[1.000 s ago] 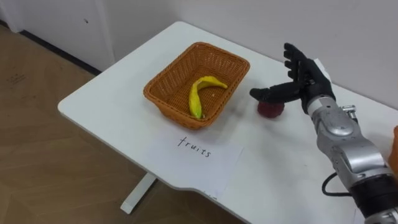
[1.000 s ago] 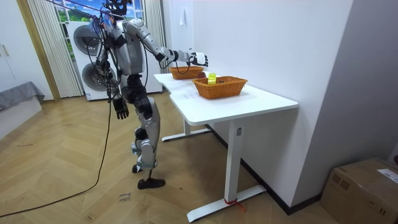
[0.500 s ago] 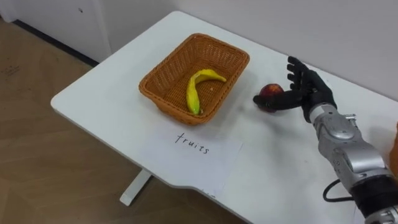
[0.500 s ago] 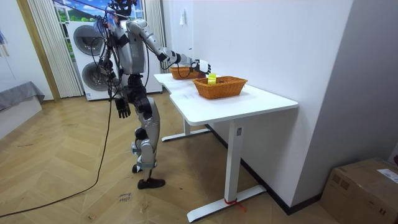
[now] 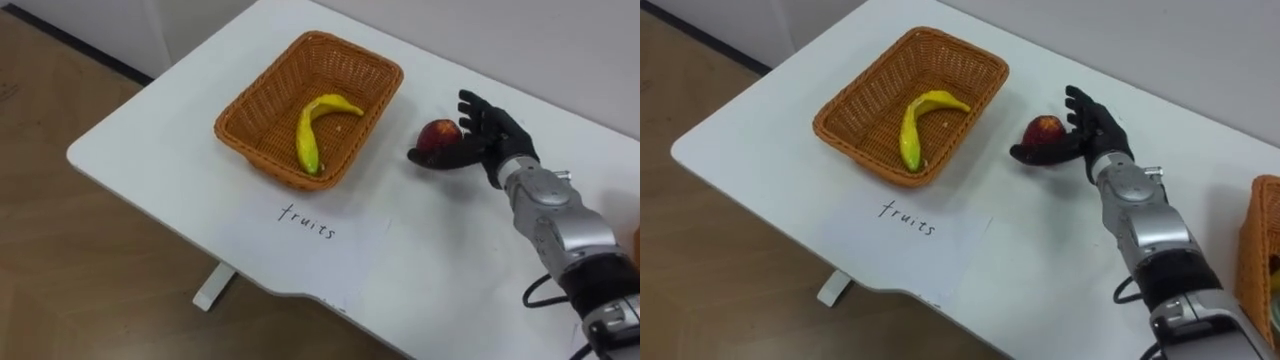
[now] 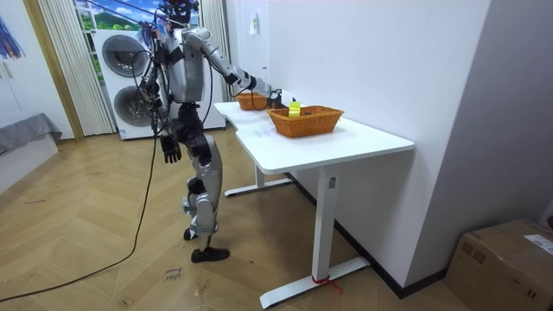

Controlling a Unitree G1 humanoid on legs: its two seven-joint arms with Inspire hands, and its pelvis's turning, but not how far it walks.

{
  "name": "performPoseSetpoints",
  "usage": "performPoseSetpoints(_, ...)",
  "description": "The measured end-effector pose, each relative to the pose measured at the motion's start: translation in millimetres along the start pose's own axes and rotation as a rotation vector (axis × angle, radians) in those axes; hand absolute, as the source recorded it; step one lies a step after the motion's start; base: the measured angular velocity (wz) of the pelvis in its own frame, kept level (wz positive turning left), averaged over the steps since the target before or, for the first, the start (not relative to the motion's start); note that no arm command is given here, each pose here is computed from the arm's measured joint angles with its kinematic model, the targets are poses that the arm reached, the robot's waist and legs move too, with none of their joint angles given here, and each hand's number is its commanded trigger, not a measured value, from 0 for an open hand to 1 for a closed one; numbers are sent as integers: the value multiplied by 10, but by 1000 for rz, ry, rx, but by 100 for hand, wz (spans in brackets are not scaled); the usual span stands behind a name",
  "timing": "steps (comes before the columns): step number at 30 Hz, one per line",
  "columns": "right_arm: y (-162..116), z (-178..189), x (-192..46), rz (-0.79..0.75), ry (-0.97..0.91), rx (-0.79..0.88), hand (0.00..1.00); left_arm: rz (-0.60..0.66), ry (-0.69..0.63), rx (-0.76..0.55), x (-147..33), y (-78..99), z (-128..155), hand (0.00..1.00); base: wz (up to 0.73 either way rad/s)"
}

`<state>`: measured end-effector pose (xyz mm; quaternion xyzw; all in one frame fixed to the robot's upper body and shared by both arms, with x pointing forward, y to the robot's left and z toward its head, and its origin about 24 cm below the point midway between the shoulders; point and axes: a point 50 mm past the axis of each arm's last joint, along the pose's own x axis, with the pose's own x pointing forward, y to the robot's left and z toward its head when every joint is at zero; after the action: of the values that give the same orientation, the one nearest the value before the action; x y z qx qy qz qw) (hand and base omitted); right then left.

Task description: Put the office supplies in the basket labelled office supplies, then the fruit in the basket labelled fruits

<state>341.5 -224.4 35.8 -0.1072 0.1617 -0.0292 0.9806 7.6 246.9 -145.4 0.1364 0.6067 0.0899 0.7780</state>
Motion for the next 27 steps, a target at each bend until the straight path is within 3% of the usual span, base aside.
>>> performPoseSetpoints(9, -97, 105, 57, -28, -11, -2, 0, 7, -54, 19, 45, 12, 206, 0, 0)
performPoseSetpoints(27, -137, 131, 62, -45, -42, -18, 0, 22, -81, 13, 71, 9, 295, 0, 0)
